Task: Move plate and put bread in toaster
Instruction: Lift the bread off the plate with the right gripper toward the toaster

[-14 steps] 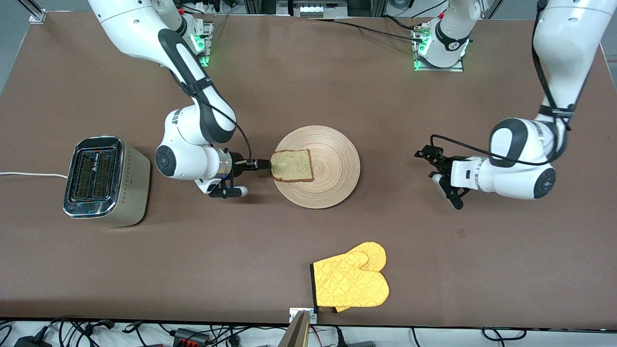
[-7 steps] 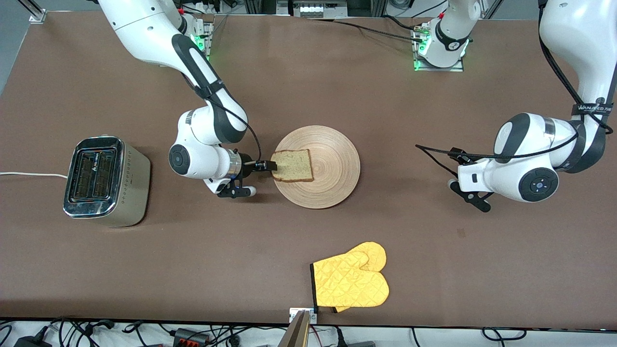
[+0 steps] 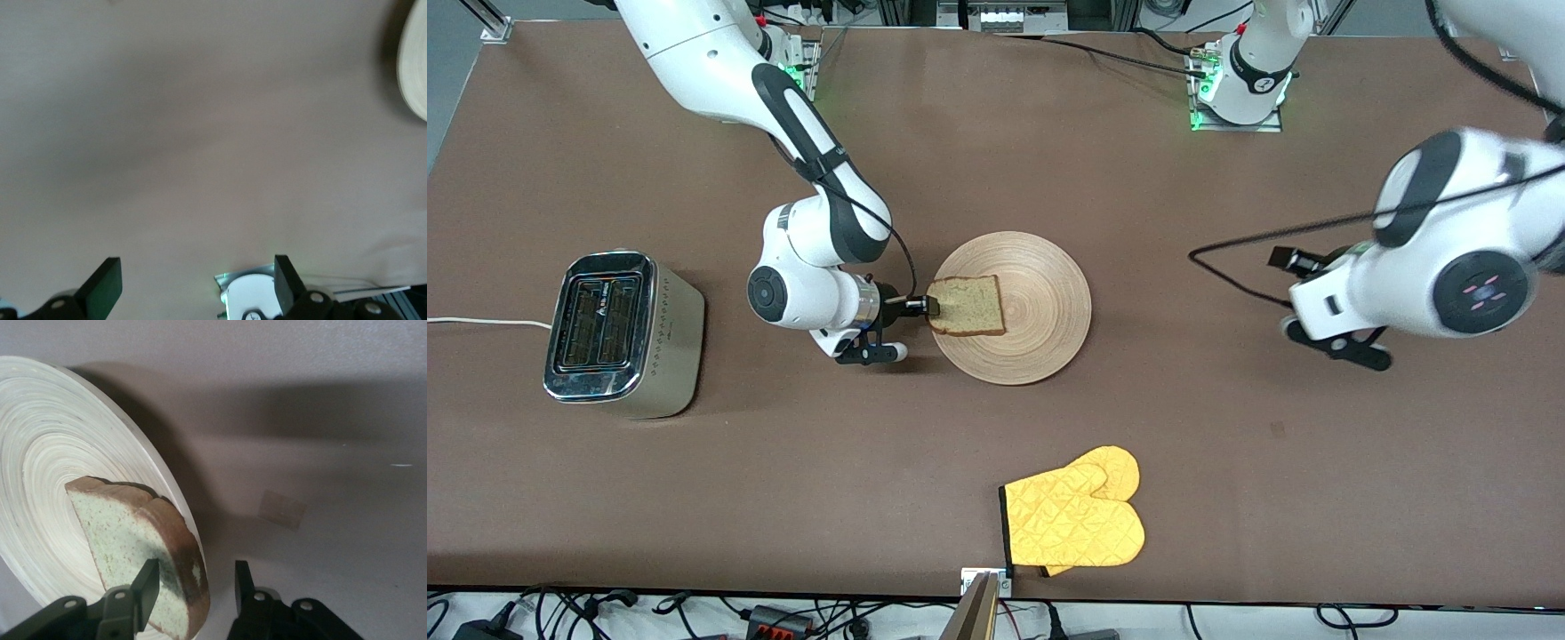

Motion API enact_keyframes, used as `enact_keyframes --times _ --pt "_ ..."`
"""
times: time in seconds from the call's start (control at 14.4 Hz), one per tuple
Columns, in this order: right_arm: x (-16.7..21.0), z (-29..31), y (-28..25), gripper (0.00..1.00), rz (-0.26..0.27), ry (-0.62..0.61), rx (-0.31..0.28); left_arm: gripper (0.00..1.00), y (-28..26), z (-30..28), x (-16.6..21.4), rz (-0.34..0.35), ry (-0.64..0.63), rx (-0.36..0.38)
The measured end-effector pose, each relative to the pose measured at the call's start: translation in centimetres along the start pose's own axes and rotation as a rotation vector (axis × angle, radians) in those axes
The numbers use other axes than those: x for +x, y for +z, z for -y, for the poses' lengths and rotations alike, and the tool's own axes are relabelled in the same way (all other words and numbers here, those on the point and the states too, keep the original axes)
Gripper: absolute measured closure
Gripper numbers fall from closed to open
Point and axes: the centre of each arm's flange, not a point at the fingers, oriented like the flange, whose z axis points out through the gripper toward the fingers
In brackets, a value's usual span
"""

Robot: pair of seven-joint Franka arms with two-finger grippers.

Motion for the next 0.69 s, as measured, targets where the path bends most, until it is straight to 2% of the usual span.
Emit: enact_keyframes --times 0.28,0.35,0.48,0.55,0.69 --pt "0.1 0.2 0.0 0.49 -0.002 -0.004 0.001 0.0 -6.7 1.5 -4.7 -0.134 -0.094 0.019" --pt "0.1 0.3 0.0 0.56 -0.003 -0.004 0.001 0.0 -7.5 1.8 -5.8 -0.163 -0.149 0.001" --pt "0.2 0.6 -0.3 0.8 -0.009 -0.008 0.005 0.0 -7.5 3.7 -7.3 -0.23 -0.277 -0.07" --pt "0.3 0.7 -0.5 0.87 -0.012 -0.011 0.007 0.0 -7.0 5.1 -7.8 -0.264 -0.32 -0.089" --pt "0.4 0.8 -0.7 0.92 -0.016 -0.013 0.008 0.0 -5.8 6.8 -8.4 -0.361 -0.367 -0.094"
